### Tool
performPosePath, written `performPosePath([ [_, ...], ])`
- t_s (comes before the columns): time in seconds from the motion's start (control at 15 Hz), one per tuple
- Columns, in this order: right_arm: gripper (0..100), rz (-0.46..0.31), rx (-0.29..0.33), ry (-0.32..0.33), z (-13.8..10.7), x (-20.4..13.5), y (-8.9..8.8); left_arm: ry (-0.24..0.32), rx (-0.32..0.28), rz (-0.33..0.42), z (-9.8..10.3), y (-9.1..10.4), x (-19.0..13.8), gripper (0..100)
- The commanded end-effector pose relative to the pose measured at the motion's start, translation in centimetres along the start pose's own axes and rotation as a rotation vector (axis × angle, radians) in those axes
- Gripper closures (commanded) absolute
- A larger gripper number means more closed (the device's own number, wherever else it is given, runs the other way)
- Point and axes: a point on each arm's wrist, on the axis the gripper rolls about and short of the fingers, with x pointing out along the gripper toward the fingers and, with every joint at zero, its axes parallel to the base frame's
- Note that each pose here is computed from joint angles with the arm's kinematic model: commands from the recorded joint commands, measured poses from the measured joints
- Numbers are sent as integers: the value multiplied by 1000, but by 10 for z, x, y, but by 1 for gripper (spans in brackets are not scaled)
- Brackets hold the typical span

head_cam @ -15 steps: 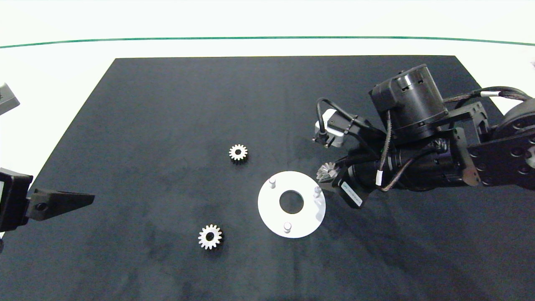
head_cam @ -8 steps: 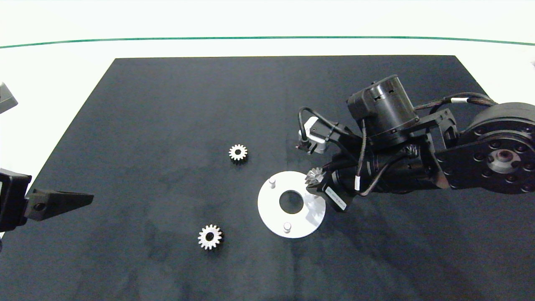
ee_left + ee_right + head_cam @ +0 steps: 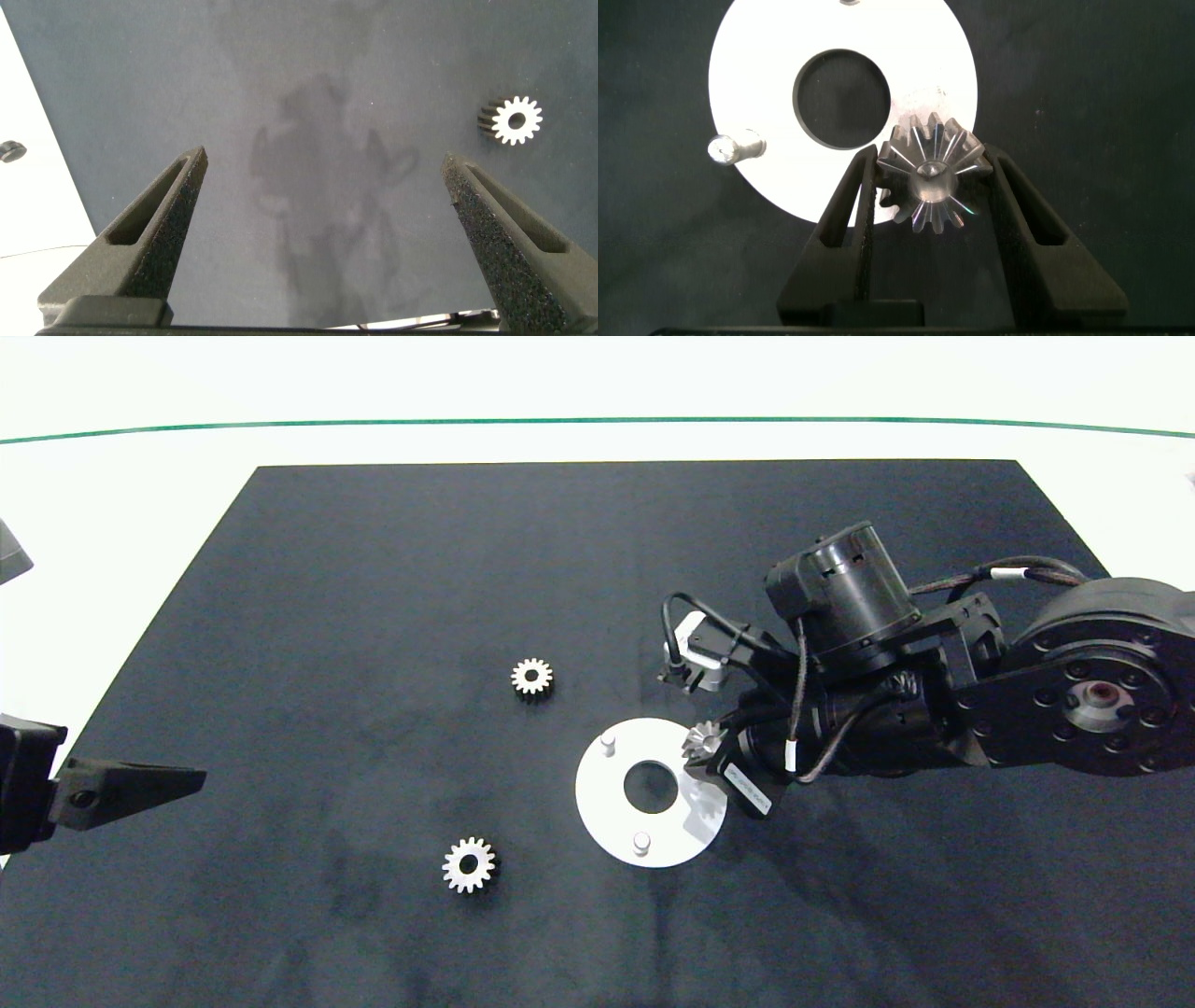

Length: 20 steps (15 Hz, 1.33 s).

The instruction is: Install three planetary gears onto the carrier pins

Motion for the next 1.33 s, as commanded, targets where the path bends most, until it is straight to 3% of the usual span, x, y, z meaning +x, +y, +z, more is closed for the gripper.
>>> performPosePath([
  [0.07, 72, 2, -2, 10, -1, 2, 0, 4, 0, 1, -1, 0, 0, 0],
  [1.33, 72, -25, -5, 32, -5, 0, 1, -10, 2, 1, -2, 0, -4, 0],
])
